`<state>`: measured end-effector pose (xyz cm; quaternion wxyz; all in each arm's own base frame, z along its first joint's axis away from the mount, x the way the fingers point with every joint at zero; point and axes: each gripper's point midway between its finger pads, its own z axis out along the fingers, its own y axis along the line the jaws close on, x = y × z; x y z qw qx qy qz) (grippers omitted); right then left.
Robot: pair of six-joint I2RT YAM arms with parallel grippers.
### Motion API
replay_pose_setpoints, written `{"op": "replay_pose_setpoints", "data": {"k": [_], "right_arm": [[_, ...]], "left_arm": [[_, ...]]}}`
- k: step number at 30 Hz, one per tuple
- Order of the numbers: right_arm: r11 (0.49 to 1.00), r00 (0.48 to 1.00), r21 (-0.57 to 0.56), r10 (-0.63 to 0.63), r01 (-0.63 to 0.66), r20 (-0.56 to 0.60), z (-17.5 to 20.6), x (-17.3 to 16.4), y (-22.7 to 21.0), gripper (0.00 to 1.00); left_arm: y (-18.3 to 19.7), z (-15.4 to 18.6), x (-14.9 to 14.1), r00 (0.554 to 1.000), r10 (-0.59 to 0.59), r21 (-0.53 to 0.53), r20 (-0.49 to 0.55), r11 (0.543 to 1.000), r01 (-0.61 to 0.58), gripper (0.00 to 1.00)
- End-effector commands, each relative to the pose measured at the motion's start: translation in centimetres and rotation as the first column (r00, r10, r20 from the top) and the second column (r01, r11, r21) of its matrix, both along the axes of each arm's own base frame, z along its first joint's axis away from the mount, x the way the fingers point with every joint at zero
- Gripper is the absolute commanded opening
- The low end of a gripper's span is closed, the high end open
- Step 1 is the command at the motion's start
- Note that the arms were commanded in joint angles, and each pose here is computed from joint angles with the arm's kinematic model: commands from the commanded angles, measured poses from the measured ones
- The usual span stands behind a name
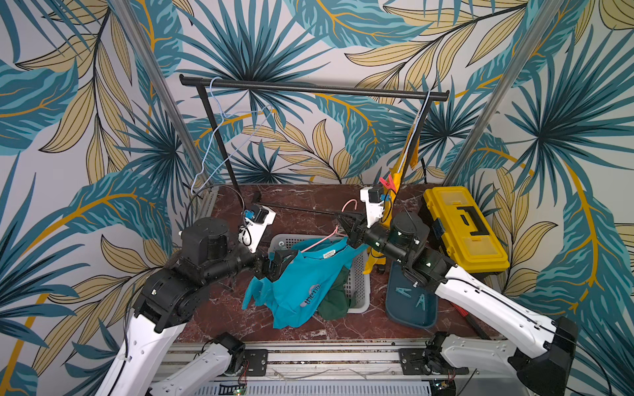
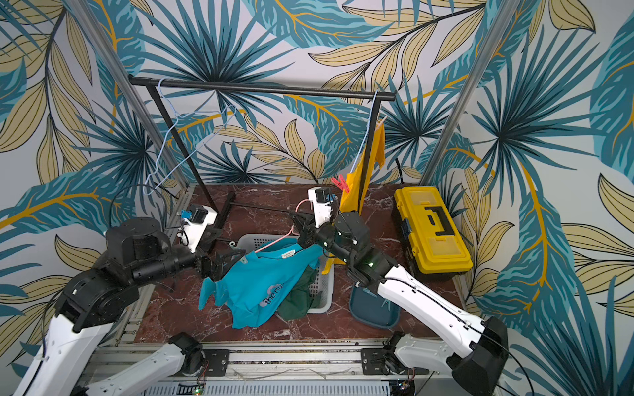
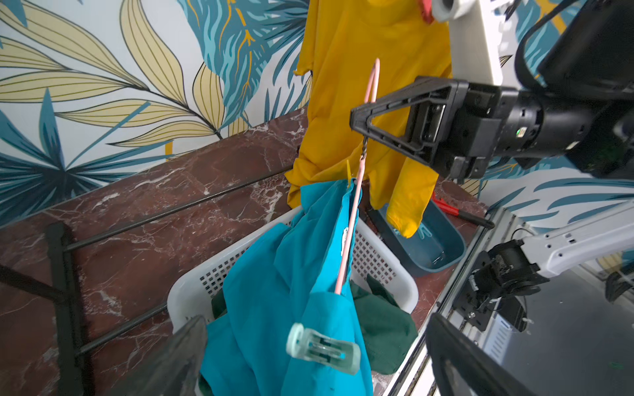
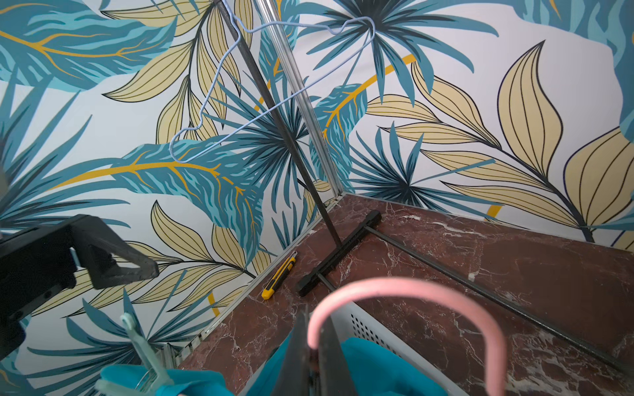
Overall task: Remove the clothespins securing t-shirts to the hanger
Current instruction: Remove the clothespin from the hanger.
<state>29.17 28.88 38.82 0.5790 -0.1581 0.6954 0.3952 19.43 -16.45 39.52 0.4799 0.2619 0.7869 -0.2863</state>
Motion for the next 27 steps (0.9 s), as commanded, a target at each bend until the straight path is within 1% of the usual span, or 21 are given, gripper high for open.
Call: {"op": "replay_pose_setpoints", "data": {"k": [1, 4, 8, 14, 16, 19, 23, 27], "right_arm": [[0.997, 0.999, 0.065, 0.039, -0.039, 0.007, 0.8, -0.6, 0.0, 0.00], [0.996, 0.999, 0.077, 0.052, -0.051, -0.011, 0.6, -0.5, 0.1, 0.00], [0.993, 0.998, 0.101, 0.060, -0.058, -0.026, 0.8, -0.3, 0.1, 0.00], [0.990, 0.996, 0.120, 0.081, -0.076, -0.032, 0.9, -0.3, 0.5, 0.00], [0.989, 0.996, 0.124, 0.087, -0.082, -0.032, 1.0, -0.4, 0.5, 0.00], [0.989, 0.996, 0.125, 0.088, -0.083, -0.033, 0.9, -0.5, 0.4, 0.00], [0.989, 0.996, 0.126, 0.082, -0.077, -0.037, 0.8, -0.6, 0.2, 0.00], [0.988, 0.995, 0.128, 0.093, -0.087, -0.043, 0.8, -0.8, 0.3, 0.00]], "left_arm": [[-1.3, 2.2, -1.1, 0.993, -0.117, -0.085, 0.023, 0.989, 0.118, 0.99], [-1.7, 1.4, -1.8, 0.985, -0.172, -0.101, 0.008, 0.980, 0.172, 1.00], [-1.7, -0.2, -2.4, 0.981, -0.192, -0.107, -0.013, 0.976, 0.189, 1.00], [-2.1, -1.3, -3.0, 0.973, -0.230, -0.138, -0.012, 0.964, 0.226, 1.00], [-2.5, -1.3, -3.2, 0.966, -0.257, -0.155, -0.017, 0.955, 0.251, 0.95], [-2.7, -1.8, -2.9, 0.963, -0.265, -0.158, -0.036, 0.953, 0.257, 0.79], [-2.8, -1.9, -3.1, 0.960, -0.277, -0.156, -0.033, 0.950, 0.269, 0.72], [-2.2, -2.1, -2.8, 0.971, -0.237, -0.126, -0.002, 0.964, 0.235, 0.70]]}}
